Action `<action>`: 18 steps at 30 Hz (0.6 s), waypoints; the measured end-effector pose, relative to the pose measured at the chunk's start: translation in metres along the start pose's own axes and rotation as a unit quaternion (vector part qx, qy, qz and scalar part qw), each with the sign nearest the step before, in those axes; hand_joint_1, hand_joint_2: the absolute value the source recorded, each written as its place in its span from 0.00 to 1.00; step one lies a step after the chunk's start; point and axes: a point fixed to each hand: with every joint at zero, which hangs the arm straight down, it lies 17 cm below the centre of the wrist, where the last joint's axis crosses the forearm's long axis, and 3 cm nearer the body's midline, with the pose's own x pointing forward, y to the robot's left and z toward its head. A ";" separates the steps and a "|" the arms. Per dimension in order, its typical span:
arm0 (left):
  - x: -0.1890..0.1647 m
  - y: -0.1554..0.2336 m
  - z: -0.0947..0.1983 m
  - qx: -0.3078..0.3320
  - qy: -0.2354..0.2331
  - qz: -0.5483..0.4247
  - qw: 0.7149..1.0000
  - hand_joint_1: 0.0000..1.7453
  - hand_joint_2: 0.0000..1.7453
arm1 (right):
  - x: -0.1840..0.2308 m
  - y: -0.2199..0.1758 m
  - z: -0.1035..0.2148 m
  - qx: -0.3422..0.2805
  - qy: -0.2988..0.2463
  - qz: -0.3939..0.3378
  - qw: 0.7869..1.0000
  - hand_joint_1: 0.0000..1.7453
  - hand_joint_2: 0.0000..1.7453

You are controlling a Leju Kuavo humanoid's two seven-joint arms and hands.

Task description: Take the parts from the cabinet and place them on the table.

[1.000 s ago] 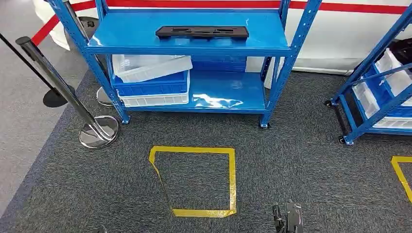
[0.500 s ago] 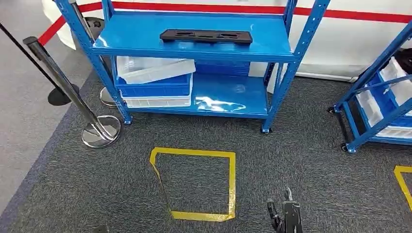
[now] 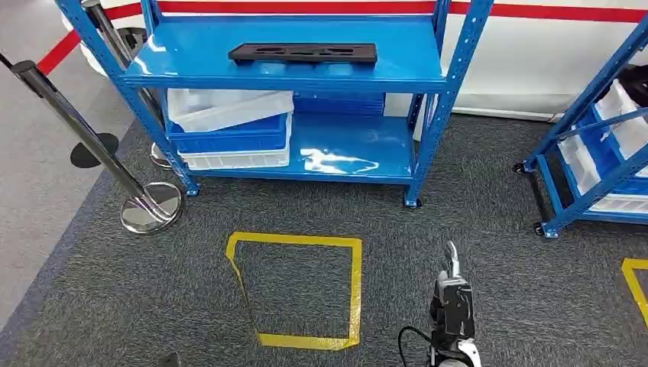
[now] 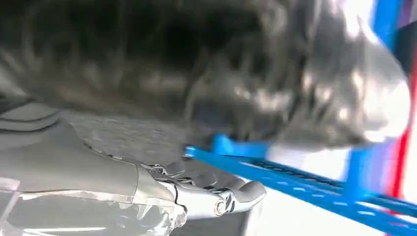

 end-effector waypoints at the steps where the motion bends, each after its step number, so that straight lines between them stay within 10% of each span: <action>1: 0.002 0.001 -0.001 0.000 -0.001 -0.002 1.000 0.00 0.00 | 0.013 0.005 -0.001 0.004 -0.013 -0.004 1.000 0.00 0.00; 18: 0.001 -0.006 0.001 -0.013 -0.006 -0.033 0.999 0.00 0.00 | 0.190 0.047 0.006 0.069 -0.194 -0.040 0.978 0.00 0.00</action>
